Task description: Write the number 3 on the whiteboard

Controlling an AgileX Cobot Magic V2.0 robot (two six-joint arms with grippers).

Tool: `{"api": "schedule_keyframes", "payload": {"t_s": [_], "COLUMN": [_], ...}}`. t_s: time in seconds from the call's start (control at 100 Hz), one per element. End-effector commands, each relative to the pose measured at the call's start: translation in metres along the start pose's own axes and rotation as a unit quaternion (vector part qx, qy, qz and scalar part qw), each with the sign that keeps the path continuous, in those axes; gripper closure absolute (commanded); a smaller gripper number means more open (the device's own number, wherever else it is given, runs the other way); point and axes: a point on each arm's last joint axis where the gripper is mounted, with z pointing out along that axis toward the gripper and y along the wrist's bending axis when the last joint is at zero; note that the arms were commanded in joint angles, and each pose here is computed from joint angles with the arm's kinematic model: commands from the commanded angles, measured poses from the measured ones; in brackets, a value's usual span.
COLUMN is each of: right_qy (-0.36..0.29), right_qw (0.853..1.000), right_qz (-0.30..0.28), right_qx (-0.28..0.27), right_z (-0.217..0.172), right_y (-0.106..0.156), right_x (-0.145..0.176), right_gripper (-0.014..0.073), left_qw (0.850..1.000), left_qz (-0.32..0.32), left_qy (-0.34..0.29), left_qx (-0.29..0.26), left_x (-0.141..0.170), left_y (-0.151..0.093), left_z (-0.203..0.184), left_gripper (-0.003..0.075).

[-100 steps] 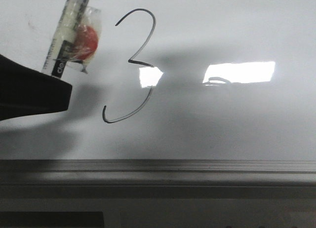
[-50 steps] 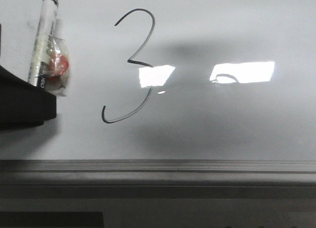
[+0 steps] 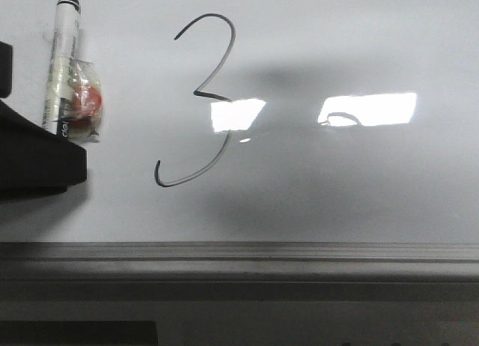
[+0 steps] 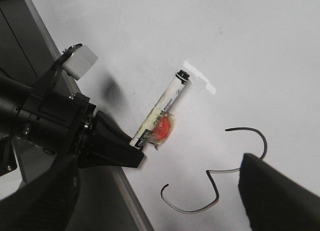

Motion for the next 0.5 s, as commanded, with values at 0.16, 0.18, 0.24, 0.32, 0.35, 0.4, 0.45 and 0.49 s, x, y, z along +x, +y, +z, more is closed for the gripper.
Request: {"api": "schedule_keyframes", "payload": {"t_s": [0.16, 0.18, 0.24, 0.32, 0.35, 0.4, 0.45, 0.49], "right_qy": [-0.062, -0.062, -0.062, -0.058, -0.055, -0.049, -0.043, -0.037], "right_qw": [0.998, 0.998, 0.998, 0.998, 0.998, 0.999, 0.999, 0.999], "right_qz": [0.0, 0.0, 0.0, 0.0, -0.001, -0.001, -0.001, -0.002], "right_qx": [0.013, 0.013, 0.013, 0.012, 0.01, 0.008, 0.006, 0.004], "right_z": [-0.013, -0.013, -0.013, -0.013, -0.014, -0.017, -0.021, -0.023], "right_y": [-0.002, -0.002, -0.002, -0.002, -0.002, -0.001, 0.0, 0.0], "right_x": [-0.018, -0.018, -0.018, -0.017, -0.016, -0.015, -0.014, -0.012], "right_gripper": [0.0021, 0.0021, 0.0021, 0.0022, 0.0024, 0.0073, 0.0182, 0.0291], "left_qw": [0.999, 0.999, 0.999, 0.999, 0.998, 0.998, 0.996, 0.993], "left_qz": [-0.016, -0.016, -0.017, -0.018, -0.016, -0.005, 0.036, 0.063], "left_qy": [-0.041, -0.041, -0.039, -0.046, -0.052, -0.064, -0.074, -0.082], "left_qx": [0.004, 0.004, 0.005, 0.012, 0.018, 0.029, 0.043, 0.056], "left_x": [-0.013, -0.013, -0.013, -0.015, -0.017, -0.02, -0.022, -0.023], "left_y": [-0.004, -0.004, -0.005, -0.006, -0.007, -0.009, -0.012, -0.014], "left_z": [0.0, 0.0, -0.001, -0.004, -0.007, -0.013, -0.02, -0.028], "left_gripper": [0.0311, 0.0296, 0.0286, 0.029, 0.029, 0.029, 0.0297, 0.0326]}}
